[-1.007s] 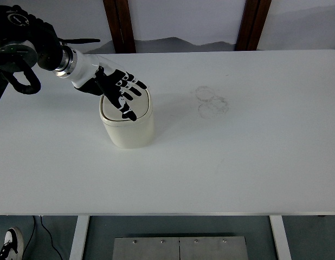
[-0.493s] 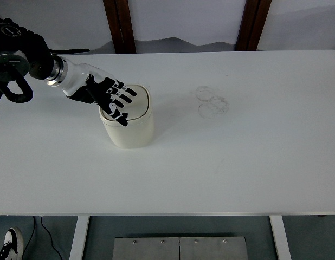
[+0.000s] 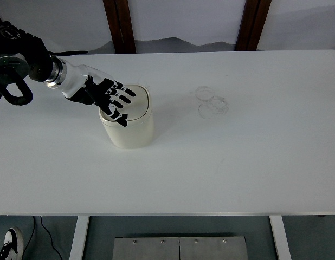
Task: Open trash can
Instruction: 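Lift the left hand upward, flipping the lid open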
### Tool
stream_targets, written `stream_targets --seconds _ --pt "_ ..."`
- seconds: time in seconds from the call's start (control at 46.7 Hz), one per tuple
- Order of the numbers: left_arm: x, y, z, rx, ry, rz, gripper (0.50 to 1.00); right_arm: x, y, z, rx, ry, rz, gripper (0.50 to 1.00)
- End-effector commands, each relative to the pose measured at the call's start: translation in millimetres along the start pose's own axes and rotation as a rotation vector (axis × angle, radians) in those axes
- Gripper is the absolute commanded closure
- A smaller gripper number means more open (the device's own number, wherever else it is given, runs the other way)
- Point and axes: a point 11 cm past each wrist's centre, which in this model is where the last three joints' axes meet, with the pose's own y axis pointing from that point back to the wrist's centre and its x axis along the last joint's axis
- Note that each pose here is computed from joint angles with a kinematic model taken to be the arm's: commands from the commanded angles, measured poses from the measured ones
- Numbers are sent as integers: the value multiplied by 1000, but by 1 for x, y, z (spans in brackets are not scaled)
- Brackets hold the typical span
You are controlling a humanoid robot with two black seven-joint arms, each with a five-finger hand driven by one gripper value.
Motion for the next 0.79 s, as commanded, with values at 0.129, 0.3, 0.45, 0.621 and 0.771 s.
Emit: stream_targets --seconds 0.129,0.3,0.45,0.621,0.771 --pt "0 0 -1 1 3 0 500 0 0 0 0 0 0 505" --pt "2 2 0 -4 4 6 500 0 0 0 0 0 0 505" --pt "5 8 11 -36 -1 17 500 0 0 0 0 0 0 505" --pt "11 23 29 -99 -5 38 500 0 0 0 0 0 0 505" --pt "15 34 41 -123 -23 60 500 0 0 0 0 0 0 505"
